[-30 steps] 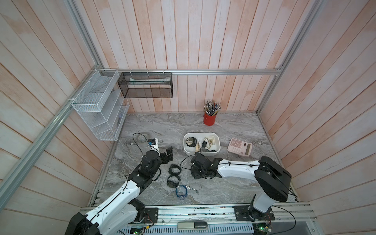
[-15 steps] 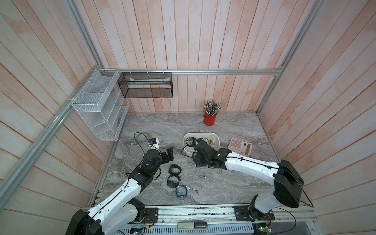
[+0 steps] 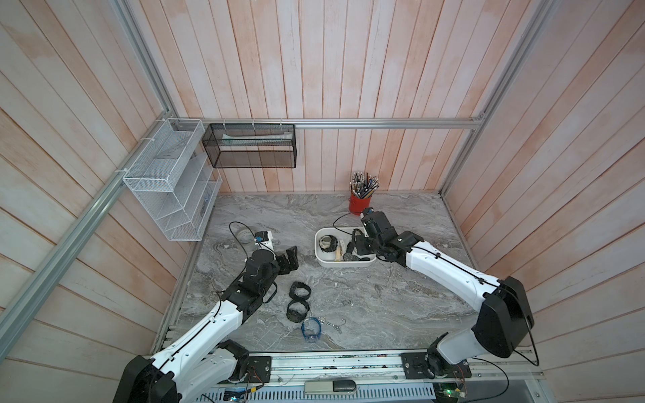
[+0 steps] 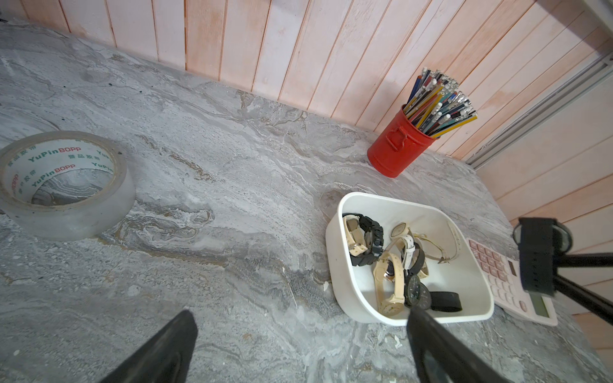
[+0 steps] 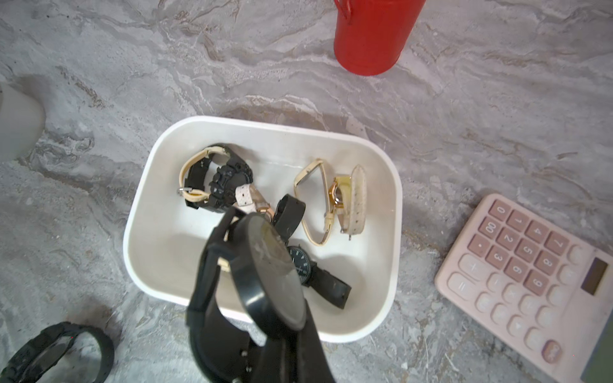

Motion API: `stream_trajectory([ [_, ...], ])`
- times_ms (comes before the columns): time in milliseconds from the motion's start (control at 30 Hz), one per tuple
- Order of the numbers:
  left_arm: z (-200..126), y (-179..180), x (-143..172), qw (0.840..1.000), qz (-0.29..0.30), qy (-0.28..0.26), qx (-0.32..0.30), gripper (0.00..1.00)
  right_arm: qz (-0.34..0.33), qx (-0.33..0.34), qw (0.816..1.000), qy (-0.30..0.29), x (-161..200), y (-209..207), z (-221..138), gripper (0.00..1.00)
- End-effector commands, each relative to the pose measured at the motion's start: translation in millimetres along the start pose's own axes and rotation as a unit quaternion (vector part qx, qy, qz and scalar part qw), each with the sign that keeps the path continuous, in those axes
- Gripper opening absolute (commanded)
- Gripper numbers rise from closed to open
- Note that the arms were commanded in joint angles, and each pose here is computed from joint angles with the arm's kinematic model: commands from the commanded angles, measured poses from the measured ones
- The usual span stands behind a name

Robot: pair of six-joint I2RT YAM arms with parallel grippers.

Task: Put the watch into the storage box
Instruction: Place the watch in the storage box.

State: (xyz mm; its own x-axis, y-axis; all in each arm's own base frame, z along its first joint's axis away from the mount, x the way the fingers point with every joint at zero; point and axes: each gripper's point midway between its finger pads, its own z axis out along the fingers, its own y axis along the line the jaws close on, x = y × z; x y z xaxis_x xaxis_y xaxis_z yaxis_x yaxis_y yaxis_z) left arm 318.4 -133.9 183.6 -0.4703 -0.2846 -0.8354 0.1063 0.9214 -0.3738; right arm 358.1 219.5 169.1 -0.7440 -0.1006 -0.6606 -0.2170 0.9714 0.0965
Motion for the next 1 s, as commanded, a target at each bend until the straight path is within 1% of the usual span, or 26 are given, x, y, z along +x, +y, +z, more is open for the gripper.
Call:
stream_trajectory([
  [0,0.3,-4.9,-5.3,1.000,-0.013,0.002,0.008,1.00,-0.007,-0.002,1.000,-0.001,-9.4,-7.4,17.1,0.00],
  [233,-1.3,-8.3,-5.5,1.000,-0.016,0.008,0.016,1.00,-0.011,-0.005,1.000,-0.006,-20.0,-14.7,43.4,0.00],
  [467,-1.0,-5.8,-4.4,1.000,-0.013,0.009,0.010,1.00,-0.012,-0.007,0.999,0.029,-7.0,-17.4,75.1,0.00],
  [600,-1.1,-6.5,-6.9,1.000,-0.014,0.007,0.011,1.00,-0.005,0.005,0.999,0.040,-1.0,-25.3,87.6,0.00],
  [700,-1.0,-8.7,-7.5,1.000,-0.015,0.018,0.011,1.00,0.002,0.000,0.999,0.042,1.6,-29.5,95.9,0.00],
  [967,-2.5,-10.2,-8.5,0.999,-0.023,0.020,0.015,1.00,0.001,-0.013,0.998,0.069,16.5,-33.3,120.8,0.00],
])
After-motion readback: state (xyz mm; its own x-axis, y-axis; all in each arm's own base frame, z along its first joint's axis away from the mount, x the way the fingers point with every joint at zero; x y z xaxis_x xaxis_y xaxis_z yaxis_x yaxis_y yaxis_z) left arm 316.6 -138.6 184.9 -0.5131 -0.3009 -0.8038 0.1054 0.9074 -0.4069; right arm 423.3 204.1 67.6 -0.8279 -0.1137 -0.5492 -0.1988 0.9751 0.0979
